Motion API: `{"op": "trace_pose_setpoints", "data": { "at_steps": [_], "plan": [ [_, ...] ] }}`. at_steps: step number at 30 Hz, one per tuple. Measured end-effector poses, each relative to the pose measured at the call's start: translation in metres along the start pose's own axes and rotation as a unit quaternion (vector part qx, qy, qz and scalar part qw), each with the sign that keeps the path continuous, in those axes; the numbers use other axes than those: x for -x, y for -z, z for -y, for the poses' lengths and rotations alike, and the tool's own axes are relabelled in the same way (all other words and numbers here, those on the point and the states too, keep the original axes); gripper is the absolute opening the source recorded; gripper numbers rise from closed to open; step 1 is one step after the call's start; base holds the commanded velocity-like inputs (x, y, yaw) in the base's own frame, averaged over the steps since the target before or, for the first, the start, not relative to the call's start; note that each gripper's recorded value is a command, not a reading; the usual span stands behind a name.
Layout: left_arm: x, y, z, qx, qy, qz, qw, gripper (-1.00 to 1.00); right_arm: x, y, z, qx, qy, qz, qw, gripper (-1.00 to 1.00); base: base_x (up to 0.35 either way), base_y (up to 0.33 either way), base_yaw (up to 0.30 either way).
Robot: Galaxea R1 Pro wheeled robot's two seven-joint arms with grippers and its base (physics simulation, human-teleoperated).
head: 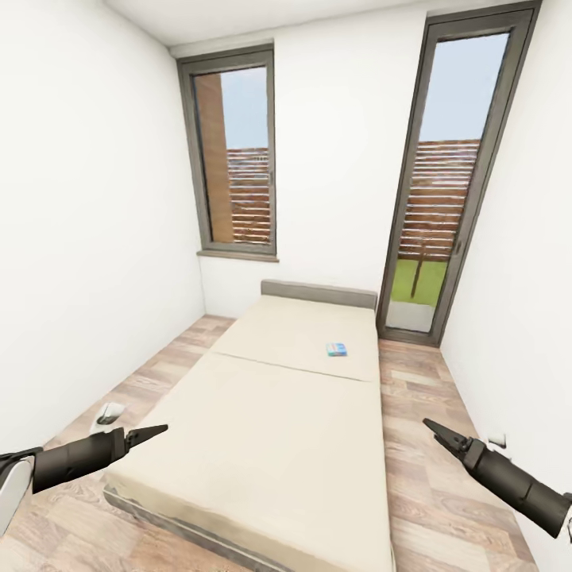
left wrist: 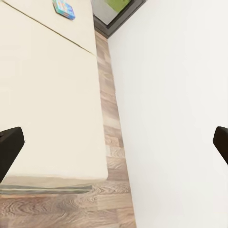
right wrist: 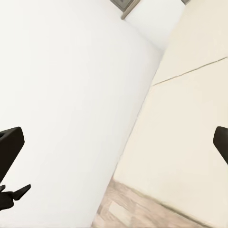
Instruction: Put all the toys in the child's room - the three board games (two on the bed and one on the table), the two jigsaw puzzles on the table, and the tennis ball on the table - inside the toy box on the table in the child's room.
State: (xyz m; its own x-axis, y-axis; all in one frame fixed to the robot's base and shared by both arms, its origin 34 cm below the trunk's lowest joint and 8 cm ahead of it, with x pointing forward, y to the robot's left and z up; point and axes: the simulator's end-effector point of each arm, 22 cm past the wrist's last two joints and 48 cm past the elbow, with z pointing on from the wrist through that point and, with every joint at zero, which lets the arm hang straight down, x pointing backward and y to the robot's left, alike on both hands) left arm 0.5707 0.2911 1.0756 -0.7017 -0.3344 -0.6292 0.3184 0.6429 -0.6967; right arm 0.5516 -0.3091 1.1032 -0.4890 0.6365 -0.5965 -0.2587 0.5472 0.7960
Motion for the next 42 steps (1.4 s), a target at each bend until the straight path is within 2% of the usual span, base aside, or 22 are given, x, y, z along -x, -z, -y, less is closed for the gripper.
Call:
{"op": "trace_pose_setpoints", "data": {
  "at_steps": [5,11,24,30,42],
  "plan": [
    [-0.001,-0.001,-0.001,0.001,0.001,-0.001,1.0000,1.00,-0.001,-0.019,-0.007,0.002,0.037,0.008,0.9993,1.00,0.000,-0.079,0.072],
    [-0.001,-0.001,-0.001,0.000,0.002,-0.001,1.0000,1.00,0.005,-0.026,-0.013,0.007,0.067,0.023,0.9975,1.00,0.000,-0.212,0.017],
    [0.001,0.002,-0.003,0.003,0.002,0.000,1.0000,1.00,0.004,-0.027,-0.013,0.007,0.072,0.023,0.9971,1.00,0.000,-0.044,0.001],
    [0.001,0.002,-0.003,0.002,0.003,0.001,1.0000,1.00,0.002,-0.028,-0.014,0.008,0.071,0.022,0.9972,1.00,0.000,-0.182,0.019],
    [0.002,0.003,-0.003,0.002,0.004,0.003,1.0000,1.00,0.001,-0.030,-0.015,0.009,0.070,0.023,0.9972,1.00,0.000,-0.167,0.234]
  ]
}}
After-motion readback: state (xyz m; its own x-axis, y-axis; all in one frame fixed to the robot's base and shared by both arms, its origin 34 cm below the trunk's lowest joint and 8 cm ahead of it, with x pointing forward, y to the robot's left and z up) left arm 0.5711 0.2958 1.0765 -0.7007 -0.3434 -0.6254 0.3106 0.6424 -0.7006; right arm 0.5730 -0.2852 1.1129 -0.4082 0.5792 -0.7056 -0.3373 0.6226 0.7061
